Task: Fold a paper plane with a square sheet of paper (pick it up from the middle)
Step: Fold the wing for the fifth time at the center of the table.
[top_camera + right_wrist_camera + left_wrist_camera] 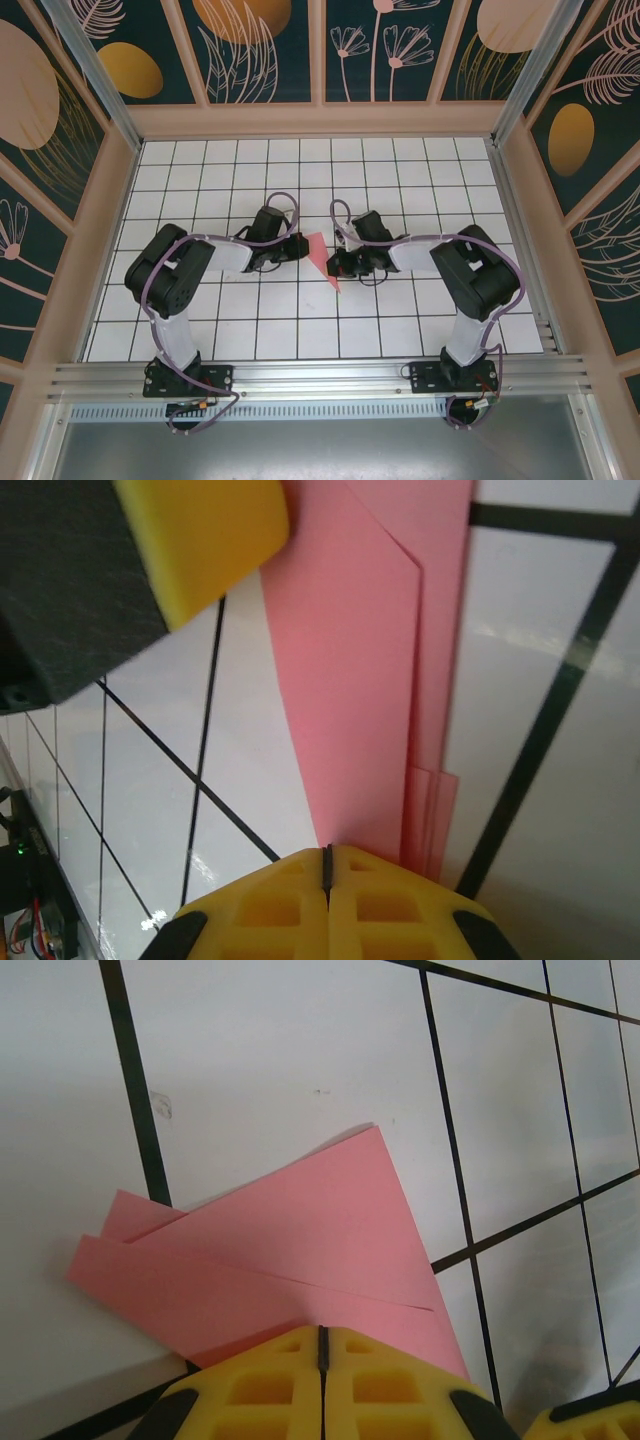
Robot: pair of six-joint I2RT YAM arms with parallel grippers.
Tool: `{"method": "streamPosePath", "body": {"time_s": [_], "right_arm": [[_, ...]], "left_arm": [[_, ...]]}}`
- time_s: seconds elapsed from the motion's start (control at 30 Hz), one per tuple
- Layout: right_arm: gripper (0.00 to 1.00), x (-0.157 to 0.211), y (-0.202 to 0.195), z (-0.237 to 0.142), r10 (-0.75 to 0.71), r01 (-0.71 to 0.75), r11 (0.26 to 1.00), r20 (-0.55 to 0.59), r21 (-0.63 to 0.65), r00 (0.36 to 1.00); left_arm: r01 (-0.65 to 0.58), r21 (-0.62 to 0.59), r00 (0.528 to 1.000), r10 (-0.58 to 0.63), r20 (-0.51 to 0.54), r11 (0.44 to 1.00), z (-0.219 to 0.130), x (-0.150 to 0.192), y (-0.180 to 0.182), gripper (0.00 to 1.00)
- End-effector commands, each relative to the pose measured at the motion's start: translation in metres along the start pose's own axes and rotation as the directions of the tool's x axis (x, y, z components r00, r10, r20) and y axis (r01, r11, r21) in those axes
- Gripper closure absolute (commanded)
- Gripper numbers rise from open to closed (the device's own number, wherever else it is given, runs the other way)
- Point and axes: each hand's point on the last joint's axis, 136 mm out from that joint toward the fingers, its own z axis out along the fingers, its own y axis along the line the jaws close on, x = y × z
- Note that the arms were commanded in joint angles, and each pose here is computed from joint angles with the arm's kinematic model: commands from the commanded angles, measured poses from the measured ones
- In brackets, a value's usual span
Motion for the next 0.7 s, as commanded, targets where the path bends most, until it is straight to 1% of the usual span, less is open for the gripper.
{"method": "streamPosePath", "body": {"time_s": [0.0,0.2,0.33,0.53,0.67], "right_arm": [[1.0,-0.015,0.024,-0.003,-0.043,0.043,0.998,0.008,-0.049,0.999],[1.0,-0.03,0.023,0.013,-0.043,0.043,0.998,0.002,-0.045,0.999],[1.0,-0.033,0.016,0.023,-0.035,0.034,0.999,-0.018,-0.033,0.999],[1.0,-0.026,-0.003,0.032,-0.008,0.01,0.999,-0.047,0.033,0.999],[1.0,-0.012,-0.009,0.029,0.0,0.003,0.999,-0.066,0.047,0.998]], "left_arm": [[0.002,-0.082,0.999,-0.005,-0.048,0.997,0.009,0.013,0.021,0.92],[-0.001,-0.109,0.997,-0.007,-0.078,0.994,0.011,0.019,0.027,0.93],[0.004,-0.121,0.996,-0.014,-0.085,0.993,0.012,0.02,0.029,0.93],[0.015,-0.141,0.995,-0.028,-0.092,0.99,0.013,0.023,0.034,0.93],[0.024,-0.201,0.994,-0.045,-0.098,0.979,0.013,0.026,0.045,0.93]]}}
